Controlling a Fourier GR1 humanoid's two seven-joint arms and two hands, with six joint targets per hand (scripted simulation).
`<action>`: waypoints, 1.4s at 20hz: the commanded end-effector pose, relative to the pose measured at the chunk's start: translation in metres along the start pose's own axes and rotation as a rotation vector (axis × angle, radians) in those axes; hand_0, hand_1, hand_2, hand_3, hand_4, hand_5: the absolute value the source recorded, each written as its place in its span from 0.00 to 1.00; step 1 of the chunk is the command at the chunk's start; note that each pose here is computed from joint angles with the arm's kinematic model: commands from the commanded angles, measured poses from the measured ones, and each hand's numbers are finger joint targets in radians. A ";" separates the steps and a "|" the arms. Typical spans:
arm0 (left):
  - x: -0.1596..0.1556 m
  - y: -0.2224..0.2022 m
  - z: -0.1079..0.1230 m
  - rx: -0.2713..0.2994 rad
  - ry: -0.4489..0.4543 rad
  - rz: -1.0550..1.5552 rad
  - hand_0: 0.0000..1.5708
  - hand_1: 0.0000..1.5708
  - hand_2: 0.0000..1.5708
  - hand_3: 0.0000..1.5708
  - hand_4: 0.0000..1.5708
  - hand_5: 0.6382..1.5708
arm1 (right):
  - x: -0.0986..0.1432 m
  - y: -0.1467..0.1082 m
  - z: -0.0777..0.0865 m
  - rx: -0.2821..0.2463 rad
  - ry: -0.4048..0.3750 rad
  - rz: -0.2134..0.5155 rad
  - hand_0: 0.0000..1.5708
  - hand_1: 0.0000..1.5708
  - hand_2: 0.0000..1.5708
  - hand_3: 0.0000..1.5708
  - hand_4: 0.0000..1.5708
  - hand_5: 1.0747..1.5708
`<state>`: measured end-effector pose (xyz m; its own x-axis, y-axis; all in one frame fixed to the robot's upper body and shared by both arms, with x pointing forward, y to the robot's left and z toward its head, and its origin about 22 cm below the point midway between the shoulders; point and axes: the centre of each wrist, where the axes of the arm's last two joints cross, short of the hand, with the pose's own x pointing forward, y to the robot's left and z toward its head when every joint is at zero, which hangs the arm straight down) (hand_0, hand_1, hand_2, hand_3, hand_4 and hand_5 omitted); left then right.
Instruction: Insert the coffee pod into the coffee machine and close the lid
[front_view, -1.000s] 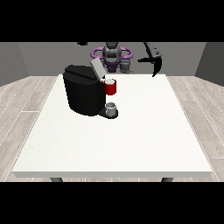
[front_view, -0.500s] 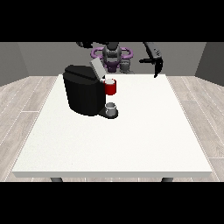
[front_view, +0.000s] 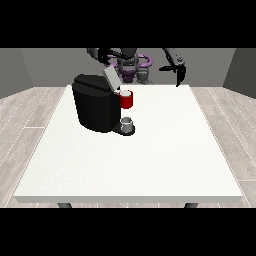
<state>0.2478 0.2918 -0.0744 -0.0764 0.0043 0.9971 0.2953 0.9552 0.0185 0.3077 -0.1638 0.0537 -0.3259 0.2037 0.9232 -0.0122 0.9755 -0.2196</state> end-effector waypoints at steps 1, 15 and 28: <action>0.001 -0.005 0.001 0.037 -0.016 -0.008 0.00 0.00 0.00 0.00 0.24 1.00 | 0.005 0.002 -0.018 0.000 0.004 -0.018 0.00 0.00 0.00 0.00 0.21 1.00; 0.010 0.009 0.004 0.002 -0.081 -0.025 0.00 0.00 0.00 0.00 0.23 1.00 | -0.006 -0.036 -0.070 -0.095 0.040 -0.007 0.00 0.00 0.00 0.00 0.27 1.00; 0.021 0.013 -0.012 0.002 -0.099 -0.018 0.00 0.00 0.00 0.00 0.22 1.00 | -0.024 -0.027 -0.076 -0.081 0.022 -0.003 0.00 0.00 0.00 0.00 0.27 1.00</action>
<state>0.2633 0.2983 -0.0535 -0.1582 0.0220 0.9872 0.2753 0.9611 0.0227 0.3857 -0.1949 0.0762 -0.3420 0.2207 0.9134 0.0684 0.9753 -0.2100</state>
